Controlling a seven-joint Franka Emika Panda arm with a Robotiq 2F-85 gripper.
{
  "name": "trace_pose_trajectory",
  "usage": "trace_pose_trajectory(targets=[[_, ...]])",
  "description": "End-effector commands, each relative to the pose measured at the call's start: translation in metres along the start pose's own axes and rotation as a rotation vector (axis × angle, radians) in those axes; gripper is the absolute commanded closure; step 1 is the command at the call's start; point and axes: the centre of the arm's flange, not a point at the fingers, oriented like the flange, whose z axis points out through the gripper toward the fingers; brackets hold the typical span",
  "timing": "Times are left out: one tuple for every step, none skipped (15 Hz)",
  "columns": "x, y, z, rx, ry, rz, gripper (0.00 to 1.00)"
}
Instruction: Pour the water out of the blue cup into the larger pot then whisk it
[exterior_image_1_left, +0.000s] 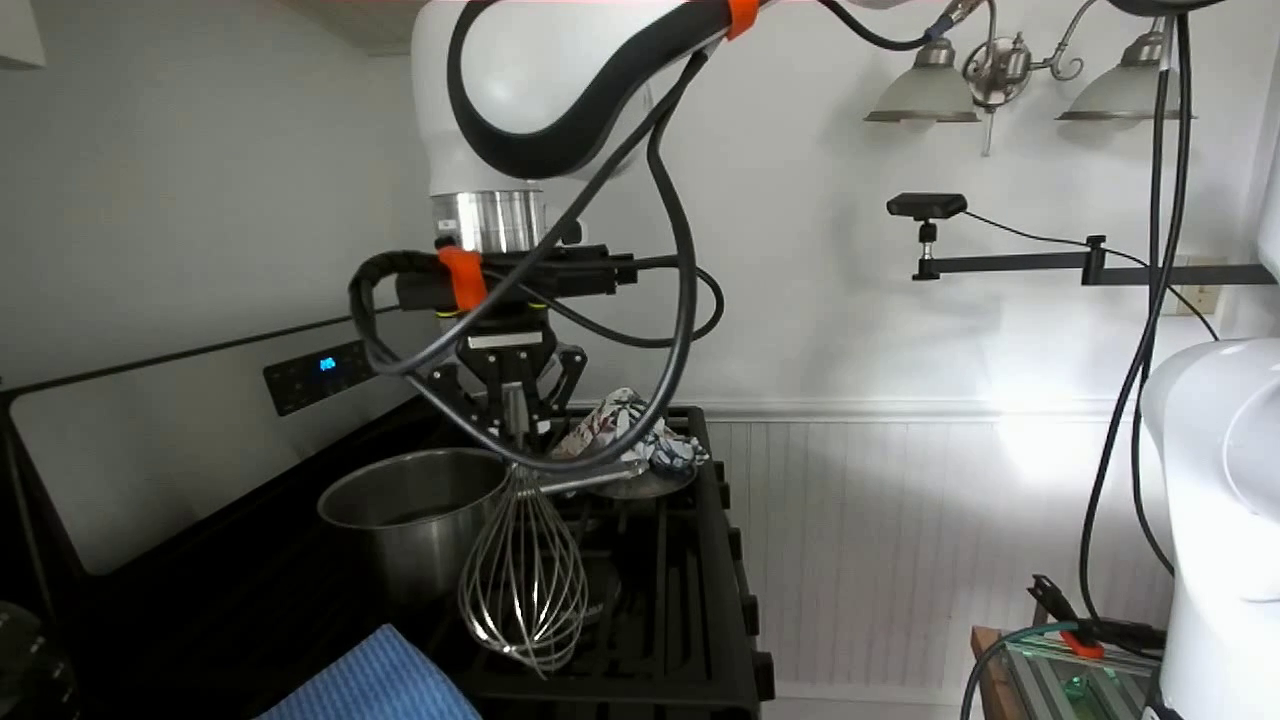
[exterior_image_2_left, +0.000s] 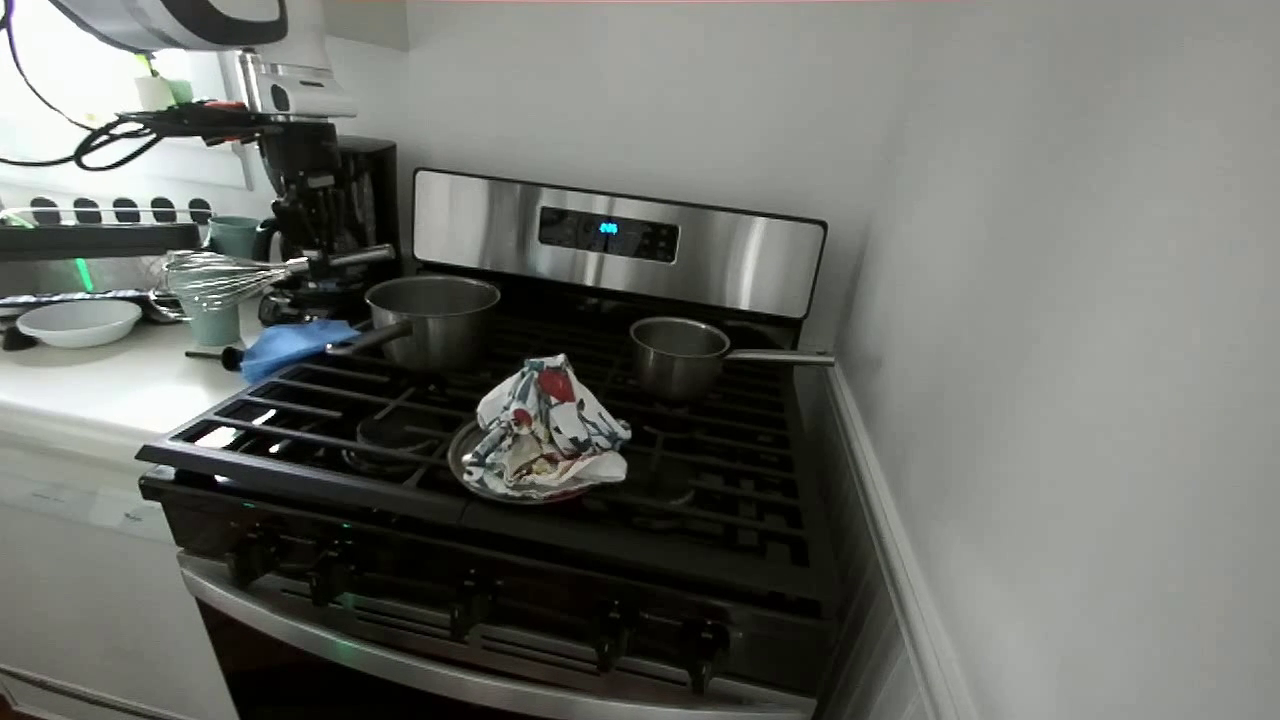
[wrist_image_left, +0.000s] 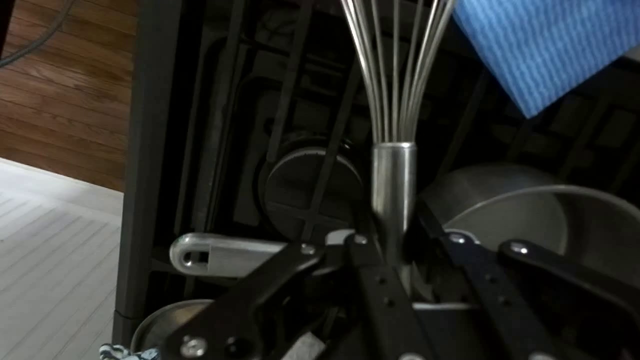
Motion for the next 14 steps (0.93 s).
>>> trace_pose_trajectory(targets=[[-0.032,-0.020,0.026,-0.033,-0.021,-0.029,0.94],[-0.040,-0.025,0.033,-0.046,-0.022,-0.029,0.94],[-0.048,-0.031,0.042,-0.060,-0.022,-0.027,0.94],[-0.056,-0.036,0.052,-0.076,-0.024,-0.027,0.94],[-0.062,-0.041,0.062,-0.093,-0.033,-0.032,0.94],[-0.066,-0.045,0.074,-0.115,-0.047,-0.023,0.94],[-0.069,-0.048,0.088,-0.132,-0.051,-0.001,0.94],[-0.072,-0.050,0.099,-0.146,-0.055,0.022,0.94],[-0.073,-0.051,0.109,-0.155,-0.063,0.050,0.94],[-0.073,-0.050,0.118,-0.162,-0.077,0.061,0.94],[-0.072,-0.050,0.126,-0.173,-0.084,0.066,0.94],[-0.070,-0.049,0.133,-0.165,-0.096,0.088,0.94],[-0.068,-0.048,0.137,-0.159,-0.105,0.108,0.94],[-0.064,-0.048,0.140,-0.148,-0.108,0.144,0.94]])
